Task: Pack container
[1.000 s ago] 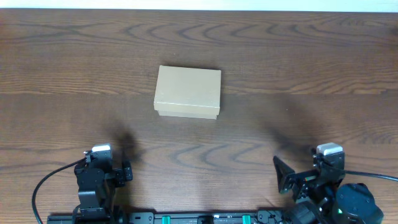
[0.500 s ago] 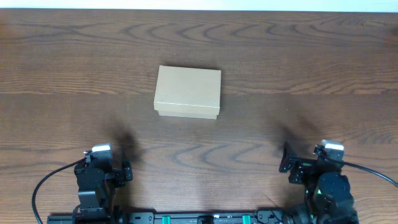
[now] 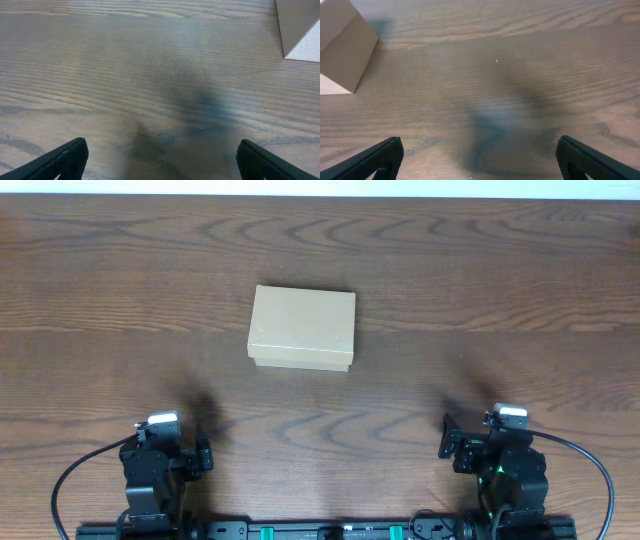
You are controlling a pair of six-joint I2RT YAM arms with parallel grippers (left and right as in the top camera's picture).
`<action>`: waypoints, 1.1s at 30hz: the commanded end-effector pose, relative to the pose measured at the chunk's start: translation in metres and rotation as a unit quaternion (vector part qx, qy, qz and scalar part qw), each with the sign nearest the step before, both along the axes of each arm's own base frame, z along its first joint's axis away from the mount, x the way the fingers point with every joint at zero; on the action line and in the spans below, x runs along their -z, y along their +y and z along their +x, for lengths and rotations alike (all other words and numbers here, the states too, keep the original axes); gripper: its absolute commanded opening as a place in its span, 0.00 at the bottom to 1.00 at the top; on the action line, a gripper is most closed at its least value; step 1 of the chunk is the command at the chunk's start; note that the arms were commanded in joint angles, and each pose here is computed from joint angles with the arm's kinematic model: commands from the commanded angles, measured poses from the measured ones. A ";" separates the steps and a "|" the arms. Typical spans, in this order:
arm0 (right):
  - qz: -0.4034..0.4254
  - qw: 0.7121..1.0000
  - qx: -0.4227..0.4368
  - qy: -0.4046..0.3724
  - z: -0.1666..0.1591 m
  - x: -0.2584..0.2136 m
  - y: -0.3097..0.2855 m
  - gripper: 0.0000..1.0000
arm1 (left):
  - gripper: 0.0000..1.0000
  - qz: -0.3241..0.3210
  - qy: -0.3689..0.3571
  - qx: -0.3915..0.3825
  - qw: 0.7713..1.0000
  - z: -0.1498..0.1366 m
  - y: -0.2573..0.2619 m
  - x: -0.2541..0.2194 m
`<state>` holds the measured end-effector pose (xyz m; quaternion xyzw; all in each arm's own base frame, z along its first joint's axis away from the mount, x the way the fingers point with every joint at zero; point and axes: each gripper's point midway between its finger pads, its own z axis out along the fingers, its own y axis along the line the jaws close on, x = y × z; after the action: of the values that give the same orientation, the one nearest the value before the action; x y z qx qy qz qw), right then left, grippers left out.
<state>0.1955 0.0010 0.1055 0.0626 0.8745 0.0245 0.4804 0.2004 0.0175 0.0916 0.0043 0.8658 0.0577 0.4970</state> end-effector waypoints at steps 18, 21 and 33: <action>-0.019 1.000 0.015 0.007 -0.002 0.028 -0.012 0.99 | 0.95 -0.003 0.005 -0.008 1.000 -0.001 0.002 0.005; -0.018 1.000 0.014 0.007 -0.001 0.028 -0.012 0.99 | 0.96 -0.003 0.005 -0.008 1.000 -0.001 0.002 0.005; -0.018 1.000 0.014 0.007 -0.001 0.028 -0.012 0.99 | 0.95 -0.003 0.005 -0.009 1.000 -0.001 0.002 0.005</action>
<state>0.1939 -0.0099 0.0795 0.0696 0.8776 0.0046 0.4743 0.2004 0.0175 0.0916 0.0043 0.8658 0.0577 0.4970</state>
